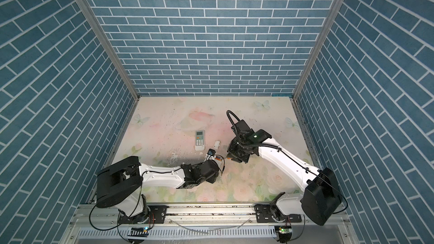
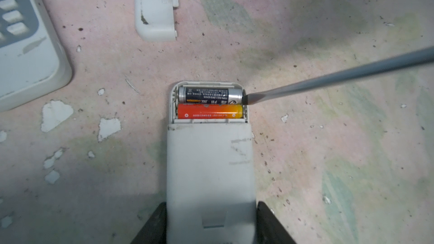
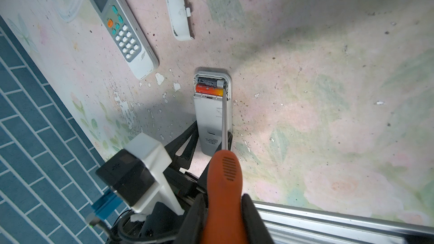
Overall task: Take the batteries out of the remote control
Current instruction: 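Pry the silver battery out of the compartment with the screwdriver tip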
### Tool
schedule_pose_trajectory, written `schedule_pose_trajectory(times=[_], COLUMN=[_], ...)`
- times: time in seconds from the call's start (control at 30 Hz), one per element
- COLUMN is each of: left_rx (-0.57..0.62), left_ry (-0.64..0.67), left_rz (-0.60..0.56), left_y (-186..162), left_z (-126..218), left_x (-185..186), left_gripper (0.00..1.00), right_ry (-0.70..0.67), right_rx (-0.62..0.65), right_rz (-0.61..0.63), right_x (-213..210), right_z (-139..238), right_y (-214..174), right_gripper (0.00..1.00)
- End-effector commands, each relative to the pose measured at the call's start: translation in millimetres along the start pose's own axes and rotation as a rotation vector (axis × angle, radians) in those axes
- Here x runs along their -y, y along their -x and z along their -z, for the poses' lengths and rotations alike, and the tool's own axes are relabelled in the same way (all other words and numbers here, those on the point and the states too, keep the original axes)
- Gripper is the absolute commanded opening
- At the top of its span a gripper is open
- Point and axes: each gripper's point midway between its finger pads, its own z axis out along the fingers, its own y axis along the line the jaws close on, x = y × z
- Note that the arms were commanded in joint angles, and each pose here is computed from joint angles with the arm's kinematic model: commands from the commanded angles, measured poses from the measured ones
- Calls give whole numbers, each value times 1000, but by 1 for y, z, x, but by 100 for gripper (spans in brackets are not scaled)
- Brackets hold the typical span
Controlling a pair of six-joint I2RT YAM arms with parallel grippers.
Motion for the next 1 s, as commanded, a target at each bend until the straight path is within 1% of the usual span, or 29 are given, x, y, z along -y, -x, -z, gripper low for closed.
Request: schedule_pose_trajectory(times=[0.0,0.33,0.73,0.97], left_rx=[-591,-587,-584,-579], left_ry=[111,110,113,120], left_rz=[-75,-76,-71,-65], left_y=[-159,-159,-160,-160], left_z=[2,2,2,4], left_x=[-58,-57,-59,-61], left_gripper=[45,45,45,45], right_ry=[279,283,267,231], right_rx=[33,49,77,97], right_rz=[137,149,171,200], right_x=[-72,-77,-78,-74], right_z=[33,43,46,51], right_y=[3,4,9,13], right_gripper=[0,0,0,0])
